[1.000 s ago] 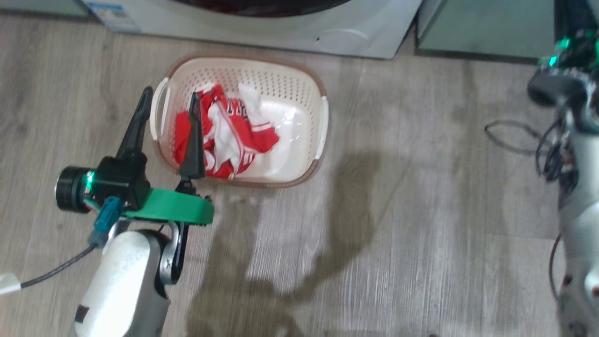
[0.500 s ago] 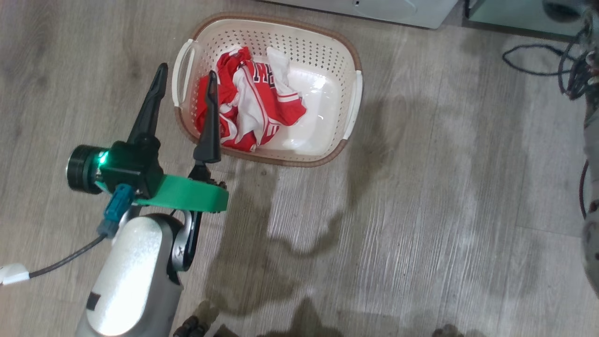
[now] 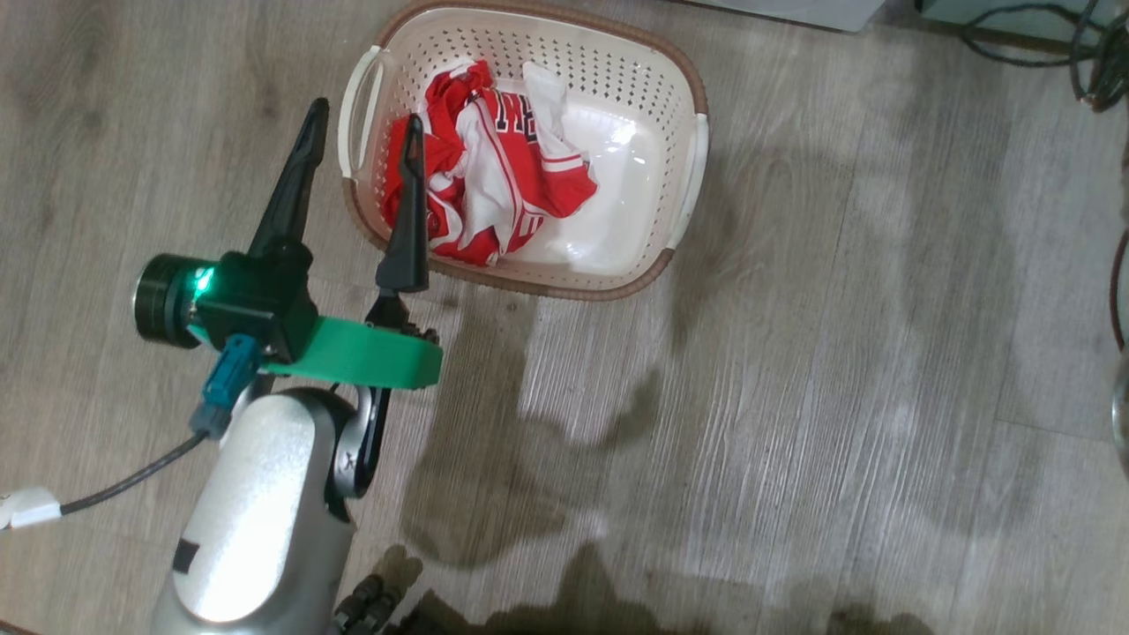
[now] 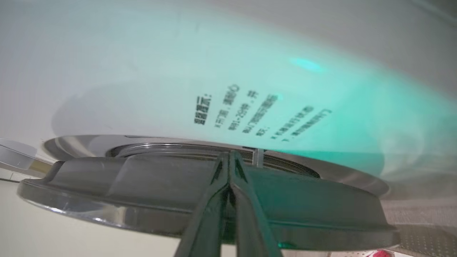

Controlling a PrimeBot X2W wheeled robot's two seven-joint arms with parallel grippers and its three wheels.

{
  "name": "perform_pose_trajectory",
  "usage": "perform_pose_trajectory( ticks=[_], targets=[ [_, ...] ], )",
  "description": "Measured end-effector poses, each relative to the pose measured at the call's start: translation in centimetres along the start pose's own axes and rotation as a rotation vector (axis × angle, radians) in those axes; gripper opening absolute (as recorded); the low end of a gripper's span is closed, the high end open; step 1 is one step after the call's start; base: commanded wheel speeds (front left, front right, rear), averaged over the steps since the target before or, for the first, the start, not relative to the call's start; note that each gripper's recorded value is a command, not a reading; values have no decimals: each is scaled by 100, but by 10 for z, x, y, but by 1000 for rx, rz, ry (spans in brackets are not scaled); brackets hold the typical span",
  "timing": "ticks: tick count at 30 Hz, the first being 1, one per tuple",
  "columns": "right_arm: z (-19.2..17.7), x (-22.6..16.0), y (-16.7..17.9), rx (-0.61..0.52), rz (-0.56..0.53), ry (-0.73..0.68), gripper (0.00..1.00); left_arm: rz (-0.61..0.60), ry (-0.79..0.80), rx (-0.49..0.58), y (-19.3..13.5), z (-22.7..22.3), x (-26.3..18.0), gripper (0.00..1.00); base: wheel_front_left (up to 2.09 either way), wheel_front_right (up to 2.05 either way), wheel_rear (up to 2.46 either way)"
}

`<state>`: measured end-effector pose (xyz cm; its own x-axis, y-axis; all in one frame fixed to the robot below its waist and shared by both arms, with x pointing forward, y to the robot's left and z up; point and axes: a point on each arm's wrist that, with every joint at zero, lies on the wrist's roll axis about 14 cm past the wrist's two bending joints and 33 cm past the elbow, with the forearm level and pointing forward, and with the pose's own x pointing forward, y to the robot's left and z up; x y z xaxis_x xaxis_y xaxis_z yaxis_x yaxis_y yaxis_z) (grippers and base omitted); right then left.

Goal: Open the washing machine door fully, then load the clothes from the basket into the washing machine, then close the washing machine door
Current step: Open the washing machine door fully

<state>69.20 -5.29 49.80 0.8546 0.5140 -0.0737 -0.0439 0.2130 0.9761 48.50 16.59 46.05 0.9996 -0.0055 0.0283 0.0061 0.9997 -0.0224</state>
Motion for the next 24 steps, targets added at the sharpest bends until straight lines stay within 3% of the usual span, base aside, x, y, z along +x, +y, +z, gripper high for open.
perform_pose_trajectory(
  ticks=[24],
  targets=[
    [-20, -12, 7, 43, 24, 176, 0, 0, -13, -4, -2, 4, 3, 100, 0, 0, 0]
  ],
)
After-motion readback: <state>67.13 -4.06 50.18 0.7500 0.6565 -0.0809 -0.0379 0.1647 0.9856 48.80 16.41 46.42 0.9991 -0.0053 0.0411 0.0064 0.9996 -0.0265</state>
